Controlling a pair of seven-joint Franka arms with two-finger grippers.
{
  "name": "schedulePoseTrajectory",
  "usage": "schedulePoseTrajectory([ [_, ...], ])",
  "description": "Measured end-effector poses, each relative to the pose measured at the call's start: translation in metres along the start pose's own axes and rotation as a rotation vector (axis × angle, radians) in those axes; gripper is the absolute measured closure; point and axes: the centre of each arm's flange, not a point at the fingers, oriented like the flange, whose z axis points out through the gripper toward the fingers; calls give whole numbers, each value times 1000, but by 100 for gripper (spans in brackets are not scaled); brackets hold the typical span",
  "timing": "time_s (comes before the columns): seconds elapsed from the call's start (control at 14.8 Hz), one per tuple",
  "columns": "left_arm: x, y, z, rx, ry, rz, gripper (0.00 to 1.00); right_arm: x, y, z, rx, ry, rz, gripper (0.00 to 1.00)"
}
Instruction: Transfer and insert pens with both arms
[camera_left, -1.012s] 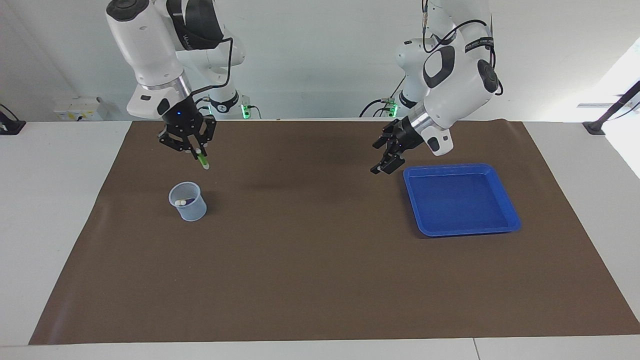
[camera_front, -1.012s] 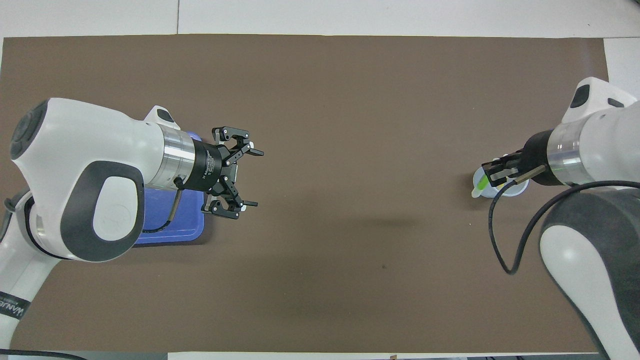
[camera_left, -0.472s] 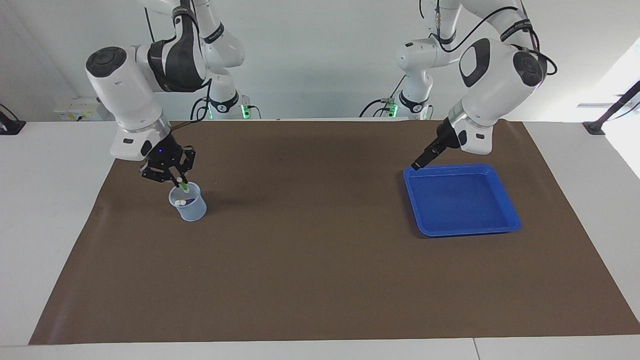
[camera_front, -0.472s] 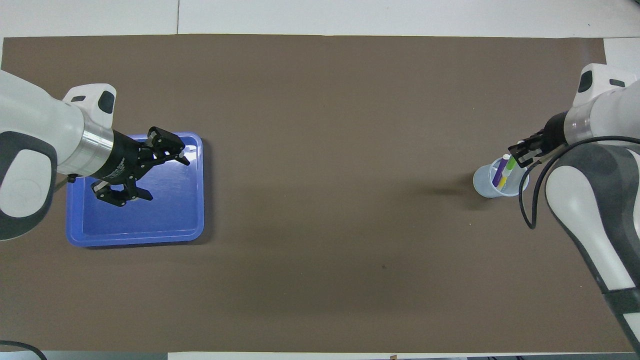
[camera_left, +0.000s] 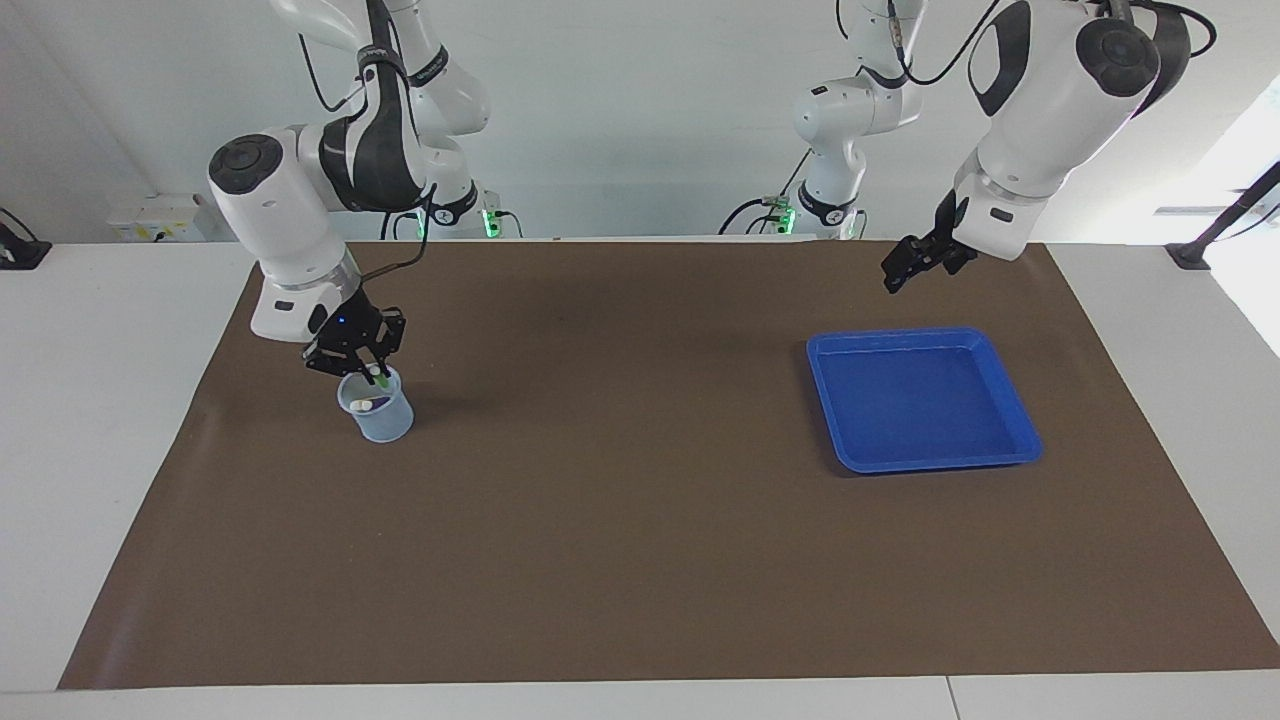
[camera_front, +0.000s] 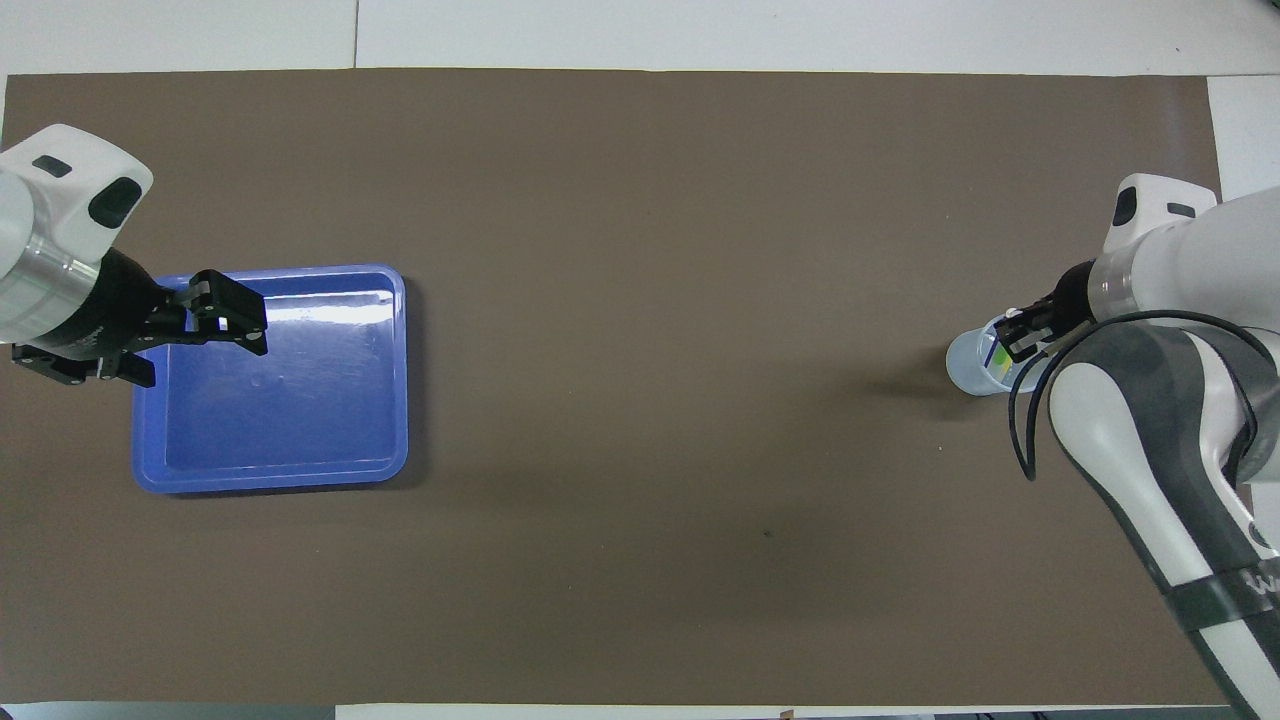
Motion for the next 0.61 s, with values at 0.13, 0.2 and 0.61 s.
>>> schedulePoseTrajectory([
  [0.13,-4,-14,-14,7,-17,89,0,0,-1,-6,-6,8,0,54],
  [0.2,-6,-20,-18,7,-26,135,0,0,0,-12,-8,12,-1,44],
  [0.61,-10,-25,-9,8,-45,249,0,-5,11,-141,24,-40,114,0],
])
